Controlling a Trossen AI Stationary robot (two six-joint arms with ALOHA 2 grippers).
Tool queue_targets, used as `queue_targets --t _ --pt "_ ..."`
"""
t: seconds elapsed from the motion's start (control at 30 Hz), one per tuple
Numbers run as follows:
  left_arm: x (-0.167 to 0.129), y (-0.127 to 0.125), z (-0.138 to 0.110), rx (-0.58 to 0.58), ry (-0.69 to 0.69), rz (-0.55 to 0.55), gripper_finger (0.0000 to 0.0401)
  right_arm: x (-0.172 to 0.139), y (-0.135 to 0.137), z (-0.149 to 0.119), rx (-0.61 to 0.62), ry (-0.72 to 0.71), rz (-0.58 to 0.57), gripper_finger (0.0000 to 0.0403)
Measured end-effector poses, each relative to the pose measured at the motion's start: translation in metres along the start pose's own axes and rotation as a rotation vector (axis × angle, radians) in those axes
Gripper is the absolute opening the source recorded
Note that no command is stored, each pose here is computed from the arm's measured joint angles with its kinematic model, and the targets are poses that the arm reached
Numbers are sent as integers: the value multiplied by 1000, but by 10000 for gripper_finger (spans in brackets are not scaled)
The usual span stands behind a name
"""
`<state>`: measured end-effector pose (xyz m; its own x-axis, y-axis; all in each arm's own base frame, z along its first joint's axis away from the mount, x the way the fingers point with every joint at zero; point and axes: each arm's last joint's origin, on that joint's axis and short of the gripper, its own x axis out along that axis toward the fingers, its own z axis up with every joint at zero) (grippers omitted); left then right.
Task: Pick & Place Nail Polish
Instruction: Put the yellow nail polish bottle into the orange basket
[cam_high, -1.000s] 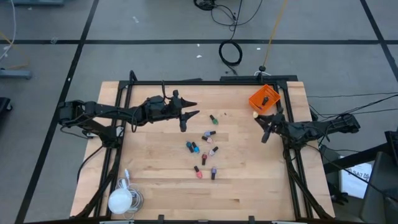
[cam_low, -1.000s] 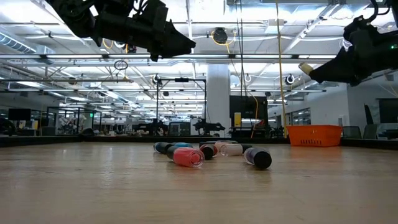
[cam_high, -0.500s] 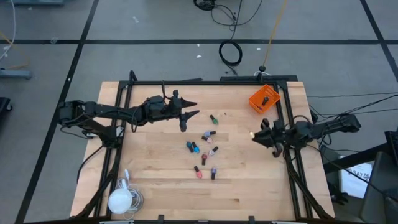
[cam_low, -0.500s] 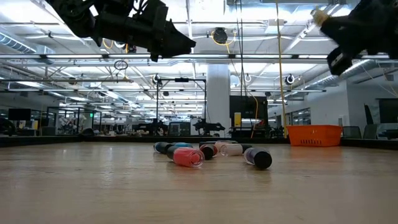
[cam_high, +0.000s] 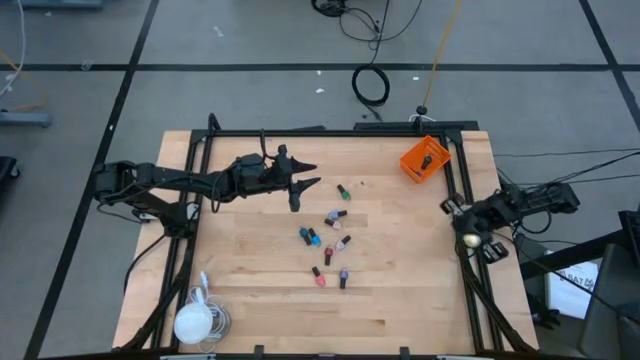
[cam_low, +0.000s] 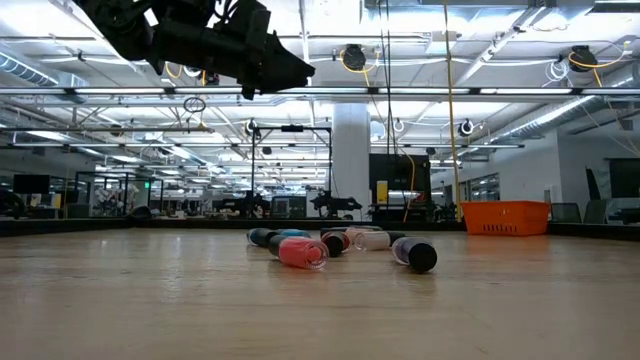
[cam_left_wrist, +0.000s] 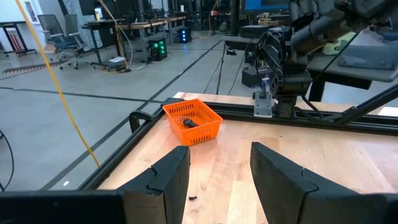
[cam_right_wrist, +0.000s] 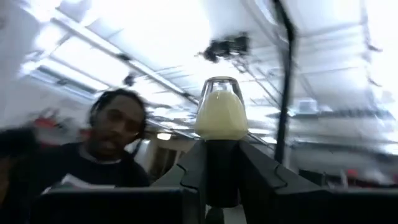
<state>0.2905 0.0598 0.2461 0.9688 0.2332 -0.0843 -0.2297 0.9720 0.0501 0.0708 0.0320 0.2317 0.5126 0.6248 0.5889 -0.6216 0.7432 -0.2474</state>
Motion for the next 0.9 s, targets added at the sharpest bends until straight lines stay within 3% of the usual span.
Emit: queue_targets --t 0.7,0.8,0.9 --pt "0 2 0 0 2 38 166 0 0 -3 -7 32 12 48" --pt "0 2 0 0 2 38 166 0 -3 -5 -10 48 -74 48" --pt "0 2 0 0 2 39 166 -2 -9 -13 -15 114 -307 48"
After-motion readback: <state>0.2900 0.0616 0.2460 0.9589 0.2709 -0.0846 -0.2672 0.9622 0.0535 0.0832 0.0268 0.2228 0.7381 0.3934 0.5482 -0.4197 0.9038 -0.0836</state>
